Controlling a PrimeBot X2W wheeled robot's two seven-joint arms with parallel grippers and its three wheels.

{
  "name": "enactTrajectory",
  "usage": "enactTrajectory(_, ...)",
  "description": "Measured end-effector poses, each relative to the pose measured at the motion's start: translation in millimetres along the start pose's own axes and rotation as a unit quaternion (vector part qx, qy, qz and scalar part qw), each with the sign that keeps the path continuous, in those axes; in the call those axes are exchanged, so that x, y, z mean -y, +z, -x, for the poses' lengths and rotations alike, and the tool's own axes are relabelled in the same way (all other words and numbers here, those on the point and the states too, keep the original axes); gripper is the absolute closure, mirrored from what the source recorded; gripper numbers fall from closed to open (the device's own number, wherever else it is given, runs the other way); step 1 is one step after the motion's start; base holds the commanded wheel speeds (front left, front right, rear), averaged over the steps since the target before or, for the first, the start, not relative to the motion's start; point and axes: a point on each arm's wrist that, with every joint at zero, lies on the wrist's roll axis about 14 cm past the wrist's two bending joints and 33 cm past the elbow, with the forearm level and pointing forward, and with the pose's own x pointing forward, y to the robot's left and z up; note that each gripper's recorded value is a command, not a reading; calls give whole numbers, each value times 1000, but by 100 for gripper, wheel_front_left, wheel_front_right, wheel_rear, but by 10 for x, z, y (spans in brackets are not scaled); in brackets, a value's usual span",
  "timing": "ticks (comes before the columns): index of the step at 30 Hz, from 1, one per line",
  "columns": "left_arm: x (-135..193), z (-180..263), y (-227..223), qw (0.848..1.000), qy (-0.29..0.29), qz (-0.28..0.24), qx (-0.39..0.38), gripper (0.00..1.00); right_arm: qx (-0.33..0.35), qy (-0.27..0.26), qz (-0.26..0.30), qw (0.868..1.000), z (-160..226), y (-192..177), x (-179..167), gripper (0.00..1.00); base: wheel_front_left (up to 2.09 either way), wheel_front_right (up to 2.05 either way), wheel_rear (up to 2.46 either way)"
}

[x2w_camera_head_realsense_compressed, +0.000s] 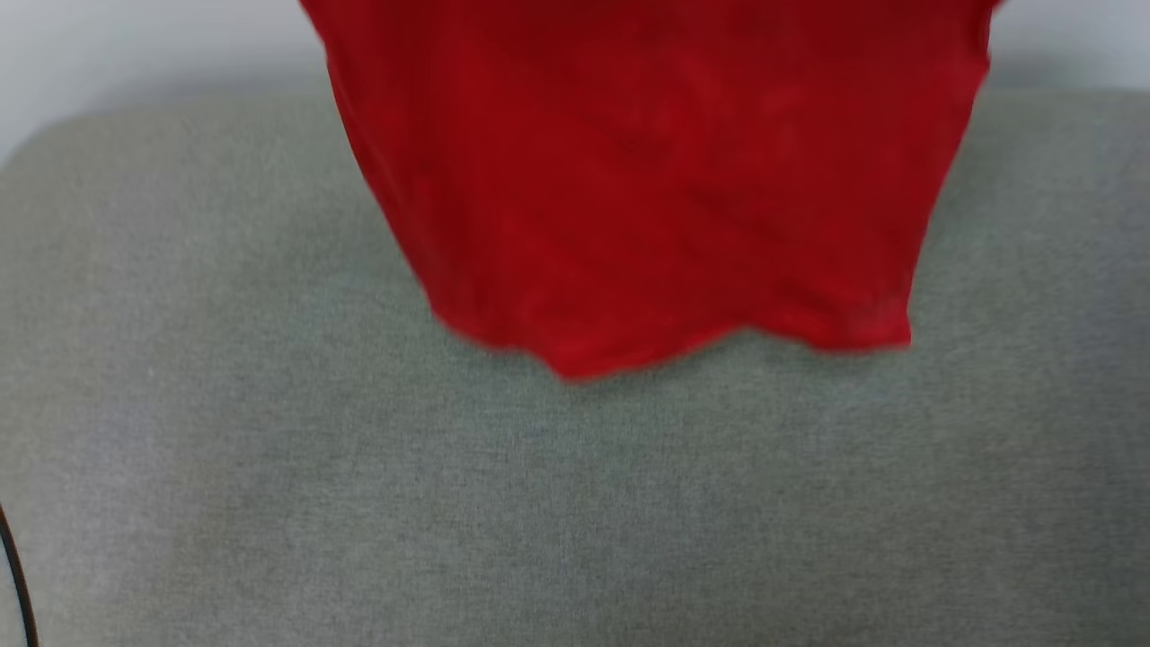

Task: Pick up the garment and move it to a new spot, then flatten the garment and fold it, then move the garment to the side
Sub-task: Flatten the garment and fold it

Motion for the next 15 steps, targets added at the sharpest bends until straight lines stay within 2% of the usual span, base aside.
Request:
enactTrajectory(9,-126,-782,-578,1000,8,-16,-23,100,-3,3,12,1000,-864,-316,-214,100,0,0,0)
enactTrajectory(15,-163,-1287,-860,999,25,-22,6,100,4,-7,13,1000,-1391,-590,-308,100,0,0,0)
